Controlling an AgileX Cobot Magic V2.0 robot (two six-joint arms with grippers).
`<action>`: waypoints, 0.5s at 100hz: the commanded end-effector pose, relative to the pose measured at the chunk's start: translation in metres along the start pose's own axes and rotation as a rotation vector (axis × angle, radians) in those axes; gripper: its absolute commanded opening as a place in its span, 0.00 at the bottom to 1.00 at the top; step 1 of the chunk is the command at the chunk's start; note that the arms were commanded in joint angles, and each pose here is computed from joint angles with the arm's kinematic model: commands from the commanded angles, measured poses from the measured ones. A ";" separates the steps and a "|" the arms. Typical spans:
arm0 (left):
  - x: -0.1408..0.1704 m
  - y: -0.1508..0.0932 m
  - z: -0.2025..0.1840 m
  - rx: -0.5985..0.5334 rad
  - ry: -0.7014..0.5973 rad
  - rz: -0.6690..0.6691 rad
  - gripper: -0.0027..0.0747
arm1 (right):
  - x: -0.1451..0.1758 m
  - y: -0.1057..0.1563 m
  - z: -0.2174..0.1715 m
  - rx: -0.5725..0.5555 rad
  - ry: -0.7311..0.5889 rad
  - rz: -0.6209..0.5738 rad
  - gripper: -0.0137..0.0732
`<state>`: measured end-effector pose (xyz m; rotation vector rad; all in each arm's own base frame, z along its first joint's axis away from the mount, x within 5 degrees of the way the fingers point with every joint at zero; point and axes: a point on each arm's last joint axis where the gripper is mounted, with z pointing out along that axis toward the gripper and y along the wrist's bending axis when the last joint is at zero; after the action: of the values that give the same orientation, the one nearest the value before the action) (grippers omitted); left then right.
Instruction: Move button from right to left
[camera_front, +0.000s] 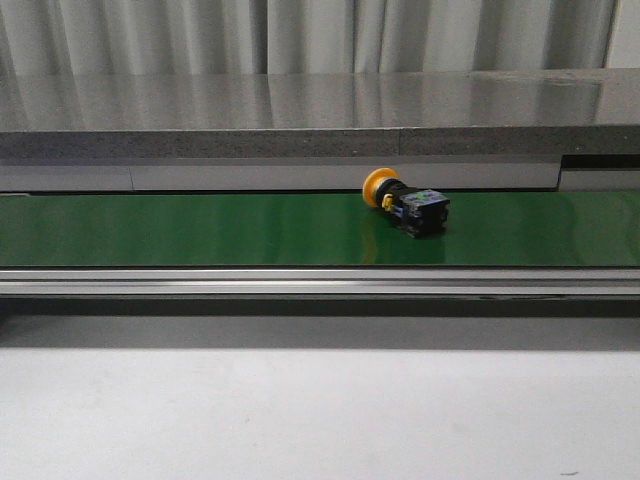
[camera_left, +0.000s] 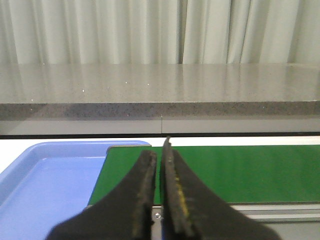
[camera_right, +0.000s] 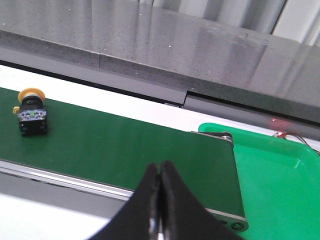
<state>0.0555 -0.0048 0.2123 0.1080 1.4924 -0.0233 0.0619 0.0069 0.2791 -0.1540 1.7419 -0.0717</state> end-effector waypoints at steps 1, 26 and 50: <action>-0.001 0.000 -0.002 -0.003 -0.121 -0.021 0.04 | -0.013 -0.004 -0.002 0.032 -0.079 0.006 0.08; -0.034 0.002 -0.003 -0.004 -0.146 -0.111 0.04 | -0.013 -0.004 -0.002 0.032 -0.079 0.006 0.08; -0.072 0.003 0.019 0.010 0.106 -0.116 0.04 | -0.013 -0.004 -0.002 0.032 -0.079 0.006 0.08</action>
<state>0.0595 -0.0059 0.2617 0.0467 1.5651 -0.1027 0.0618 0.0070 0.2789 -0.1547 1.7437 -0.0710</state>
